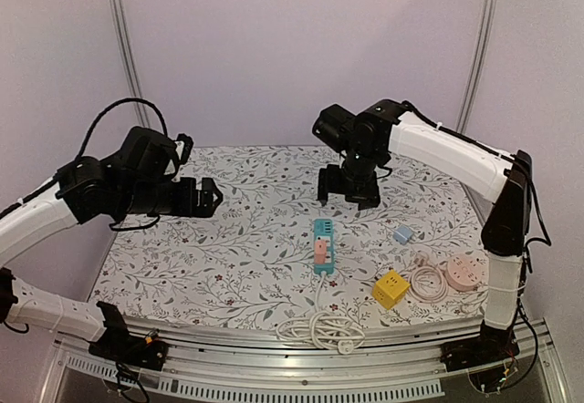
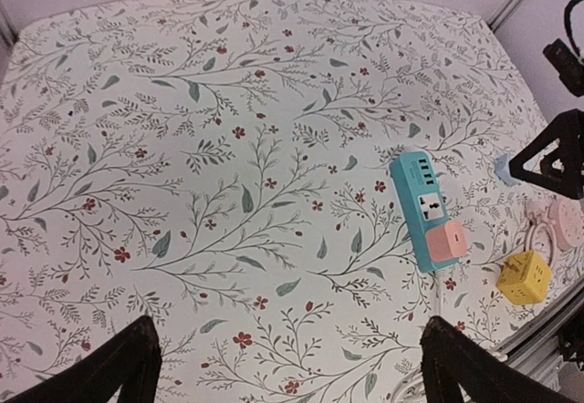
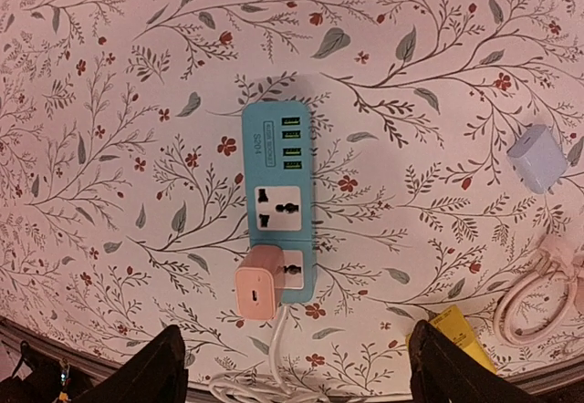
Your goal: Insert the plug
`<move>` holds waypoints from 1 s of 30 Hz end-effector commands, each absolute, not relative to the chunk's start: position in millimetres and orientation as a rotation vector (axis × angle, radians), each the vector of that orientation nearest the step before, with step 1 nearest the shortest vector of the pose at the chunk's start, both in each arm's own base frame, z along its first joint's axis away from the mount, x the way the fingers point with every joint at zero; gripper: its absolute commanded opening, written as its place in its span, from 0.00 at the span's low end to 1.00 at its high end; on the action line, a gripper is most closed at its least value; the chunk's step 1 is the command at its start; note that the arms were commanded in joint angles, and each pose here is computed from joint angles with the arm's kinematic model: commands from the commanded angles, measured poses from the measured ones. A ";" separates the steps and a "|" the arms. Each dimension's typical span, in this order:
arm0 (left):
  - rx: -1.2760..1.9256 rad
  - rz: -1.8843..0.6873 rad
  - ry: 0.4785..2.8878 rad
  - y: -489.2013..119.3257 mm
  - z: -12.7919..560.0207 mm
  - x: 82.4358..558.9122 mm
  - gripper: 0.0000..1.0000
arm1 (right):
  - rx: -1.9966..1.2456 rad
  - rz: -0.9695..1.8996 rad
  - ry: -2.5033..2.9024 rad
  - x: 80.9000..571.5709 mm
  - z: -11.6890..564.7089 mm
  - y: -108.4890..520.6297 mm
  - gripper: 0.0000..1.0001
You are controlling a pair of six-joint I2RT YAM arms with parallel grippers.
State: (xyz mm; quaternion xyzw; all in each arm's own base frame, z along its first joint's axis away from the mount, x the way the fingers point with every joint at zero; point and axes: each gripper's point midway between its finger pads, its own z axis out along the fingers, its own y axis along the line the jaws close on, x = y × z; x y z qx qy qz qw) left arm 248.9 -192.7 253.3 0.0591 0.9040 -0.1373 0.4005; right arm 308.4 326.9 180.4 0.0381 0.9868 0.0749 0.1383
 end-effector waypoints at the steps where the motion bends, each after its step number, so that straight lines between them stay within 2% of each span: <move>1: 0.188 -0.405 2.398 -230.7 241.0 255.4 0.98 | 0.289 0.160 2.819 331.3 187.0 274.9 0.83; 6: 0.265 -0.362 2.493 -275.6 214.3 266.2 0.95 | 0.466 0.113 2.771 343.7 183.8 217.9 0.83; 12: 0.425 -0.312 2.602 -334.8 184.6 256.7 0.91 | 0.633 0.141 2.705 343.4 185.9 163.2 0.82; 21: 0.528 -0.263 2.724 -404.0 145.2 246.7 0.83 | 0.516 0.131 2.710 339.1 153.4 136.0 0.82; 30: 0.647 -0.144 2.801 -422.9 106.7 243.1 0.73 | 0.496 0.145 2.708 333.5 136.4 118.8 0.82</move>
